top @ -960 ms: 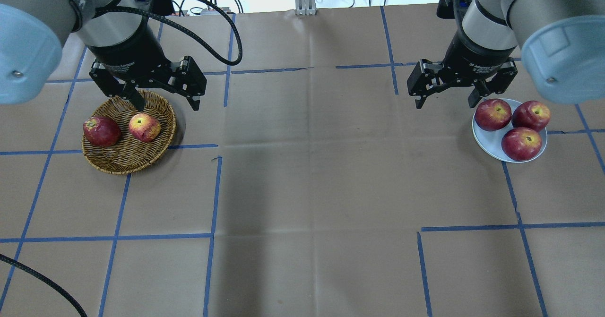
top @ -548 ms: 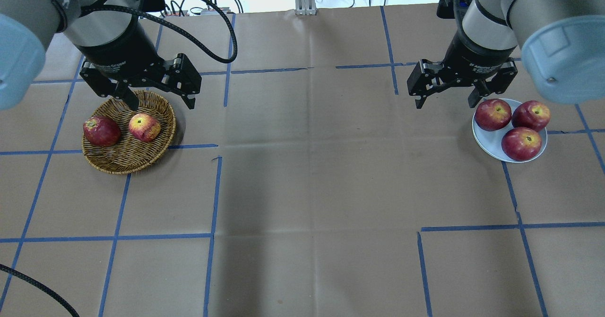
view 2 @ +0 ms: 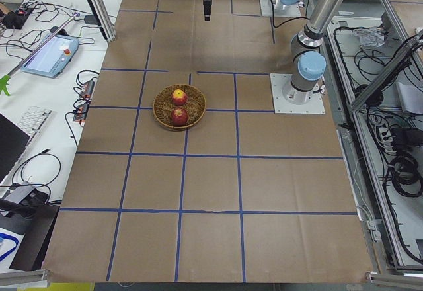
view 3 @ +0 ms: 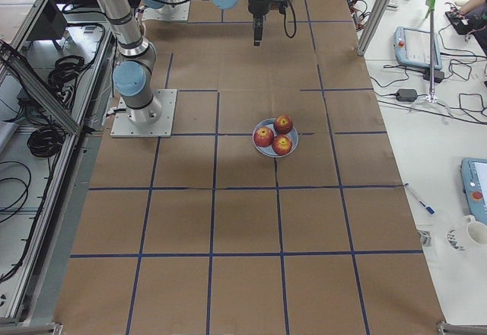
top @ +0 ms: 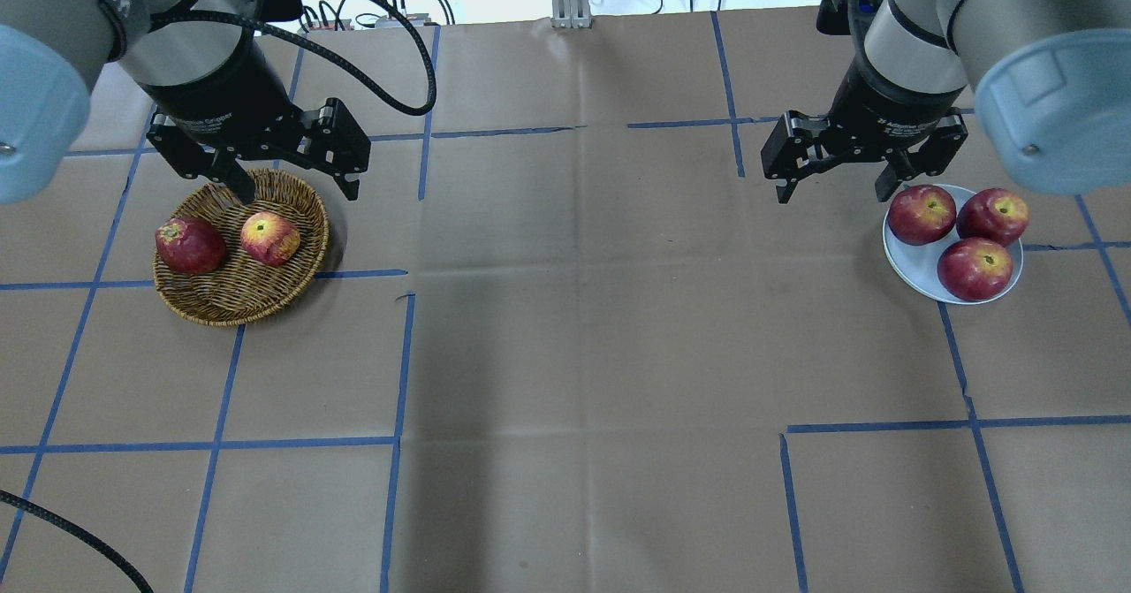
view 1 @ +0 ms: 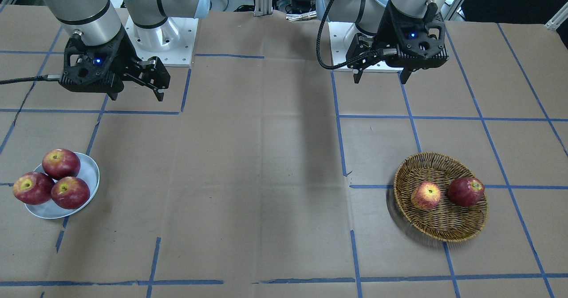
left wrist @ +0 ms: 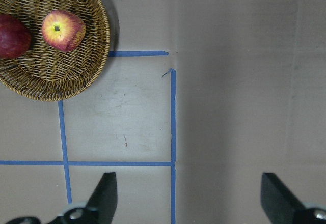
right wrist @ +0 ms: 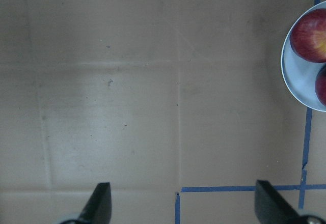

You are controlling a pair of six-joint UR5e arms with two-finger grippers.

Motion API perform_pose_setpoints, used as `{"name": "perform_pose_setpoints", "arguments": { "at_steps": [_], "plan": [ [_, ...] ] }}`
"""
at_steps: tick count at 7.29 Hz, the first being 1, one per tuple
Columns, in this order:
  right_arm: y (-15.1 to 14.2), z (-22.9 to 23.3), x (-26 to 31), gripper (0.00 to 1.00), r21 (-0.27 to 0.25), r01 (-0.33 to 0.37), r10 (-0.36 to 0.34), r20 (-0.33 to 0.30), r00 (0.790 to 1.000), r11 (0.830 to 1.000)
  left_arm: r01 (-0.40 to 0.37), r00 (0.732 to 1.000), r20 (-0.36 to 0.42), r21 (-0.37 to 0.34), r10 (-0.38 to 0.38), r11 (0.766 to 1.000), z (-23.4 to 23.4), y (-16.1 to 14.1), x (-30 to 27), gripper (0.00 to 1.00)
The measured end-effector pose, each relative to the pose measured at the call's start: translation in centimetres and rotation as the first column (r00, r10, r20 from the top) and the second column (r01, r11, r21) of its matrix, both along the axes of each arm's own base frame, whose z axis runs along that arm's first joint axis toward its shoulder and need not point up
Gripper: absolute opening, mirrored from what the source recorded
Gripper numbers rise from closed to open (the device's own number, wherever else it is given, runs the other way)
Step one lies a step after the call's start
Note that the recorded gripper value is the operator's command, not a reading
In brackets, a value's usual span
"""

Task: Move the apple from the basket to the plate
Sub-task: 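Lower the left gripper into the basket onto the yellow-red apple and close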

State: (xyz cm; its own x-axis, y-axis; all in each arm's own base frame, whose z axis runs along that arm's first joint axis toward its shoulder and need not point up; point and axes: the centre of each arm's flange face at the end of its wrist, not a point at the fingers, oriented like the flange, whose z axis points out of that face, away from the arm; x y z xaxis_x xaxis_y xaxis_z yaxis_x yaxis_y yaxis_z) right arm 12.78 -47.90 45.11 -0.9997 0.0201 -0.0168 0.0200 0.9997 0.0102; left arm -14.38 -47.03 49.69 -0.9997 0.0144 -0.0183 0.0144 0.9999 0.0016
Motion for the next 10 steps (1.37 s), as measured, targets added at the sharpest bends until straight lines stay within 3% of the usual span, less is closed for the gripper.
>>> {"name": "perform_pose_setpoints", "arguments": {
  "at_steps": [2, 6, 7, 10],
  "plan": [
    [0.0, 0.0, 0.0, 1.00, -0.001, 0.000, 0.000, 0.000, 1.000, 1.000, 0.106, 0.994, 0.000, 0.015, -0.106, 0.994, -3.9, -1.9, 1.9, 0.99],
    [0.0, 0.0, 0.0, 1.00, -0.001, 0.000, 0.000, 0.000, 1.000, 1.000, 0.321, 0.947, -0.003, 0.020, -0.321, 0.947, -13.3, -6.5, 8.8, 0.99],
    [0.0, 0.0, 0.0, 1.00, -0.002, 0.000, 0.000, 0.000, 1.000, 1.000, 0.324, 0.946, -0.003, 0.022, -0.324, 0.946, -15.9, -8.2, 10.9, 0.99],
    [0.0, 0.0, 0.0, 1.00, -0.002, 0.000, 0.000, 0.000, 1.000, 1.000, 0.232, 0.973, 0.008, 0.001, -0.232, 0.973, -21.6, -11.5, 17.2, 0.99]
  ]
}}
